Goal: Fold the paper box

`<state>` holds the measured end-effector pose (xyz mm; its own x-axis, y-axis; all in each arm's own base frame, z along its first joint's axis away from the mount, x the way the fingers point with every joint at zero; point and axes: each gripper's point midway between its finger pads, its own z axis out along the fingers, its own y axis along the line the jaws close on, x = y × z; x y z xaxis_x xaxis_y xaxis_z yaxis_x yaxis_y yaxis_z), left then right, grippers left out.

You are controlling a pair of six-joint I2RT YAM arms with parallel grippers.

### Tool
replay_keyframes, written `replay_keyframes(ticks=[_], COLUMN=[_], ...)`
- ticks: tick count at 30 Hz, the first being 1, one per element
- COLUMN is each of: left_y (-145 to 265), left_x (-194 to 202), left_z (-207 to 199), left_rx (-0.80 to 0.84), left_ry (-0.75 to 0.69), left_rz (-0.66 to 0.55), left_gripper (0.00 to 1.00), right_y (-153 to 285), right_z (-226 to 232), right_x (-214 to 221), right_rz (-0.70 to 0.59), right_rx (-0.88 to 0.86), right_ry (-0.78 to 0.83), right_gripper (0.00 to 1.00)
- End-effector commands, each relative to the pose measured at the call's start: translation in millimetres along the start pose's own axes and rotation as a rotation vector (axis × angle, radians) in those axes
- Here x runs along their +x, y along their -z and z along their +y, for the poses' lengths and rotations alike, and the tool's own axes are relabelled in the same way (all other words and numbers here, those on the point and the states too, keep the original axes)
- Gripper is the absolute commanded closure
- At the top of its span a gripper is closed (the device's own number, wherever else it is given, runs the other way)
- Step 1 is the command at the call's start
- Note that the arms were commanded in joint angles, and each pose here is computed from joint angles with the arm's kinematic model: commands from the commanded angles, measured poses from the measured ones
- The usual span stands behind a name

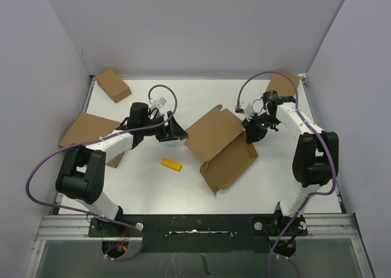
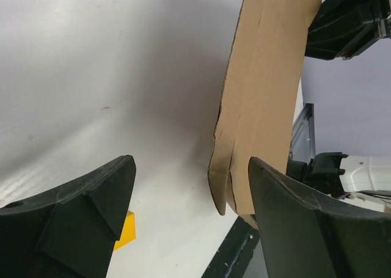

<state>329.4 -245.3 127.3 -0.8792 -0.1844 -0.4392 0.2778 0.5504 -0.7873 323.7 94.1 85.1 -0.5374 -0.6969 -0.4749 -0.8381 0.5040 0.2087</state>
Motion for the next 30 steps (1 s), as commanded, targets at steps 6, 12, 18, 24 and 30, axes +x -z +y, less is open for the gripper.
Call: replay_keyframes(ticks=[6, 12, 18, 24, 30], left_y=[-23, -29, -33, -34, -34], left_x=[5, 0, 7, 9, 9], left_z=[-25, -28, -18, -10, -2], left_rx=[0.169, 0.199, 0.176, 0.143, 0.117], left_ry=[0.06, 0.075, 0.107, 0.12, 0.13], left_rz=[0.056, 0.042, 0.05, 0.036, 0.017], left_gripper=[0.54, 0.84, 1.0, 1.0, 1.0], right_y=[-3, -13, -23, -35, -42], right_z=[3, 0, -8, -8, -9], right_x=[-3, 1, 7, 12, 20], right_rz=[0.031, 0.089, 0.126, 0.158, 0.173], right_rx=[0.004, 0.026, 0.07, 0.081, 0.079], right_ry=[0.019, 0.023, 0.023, 0.033, 0.039], right_gripper=[0.99, 0.97, 0.95, 0.91, 0.86])
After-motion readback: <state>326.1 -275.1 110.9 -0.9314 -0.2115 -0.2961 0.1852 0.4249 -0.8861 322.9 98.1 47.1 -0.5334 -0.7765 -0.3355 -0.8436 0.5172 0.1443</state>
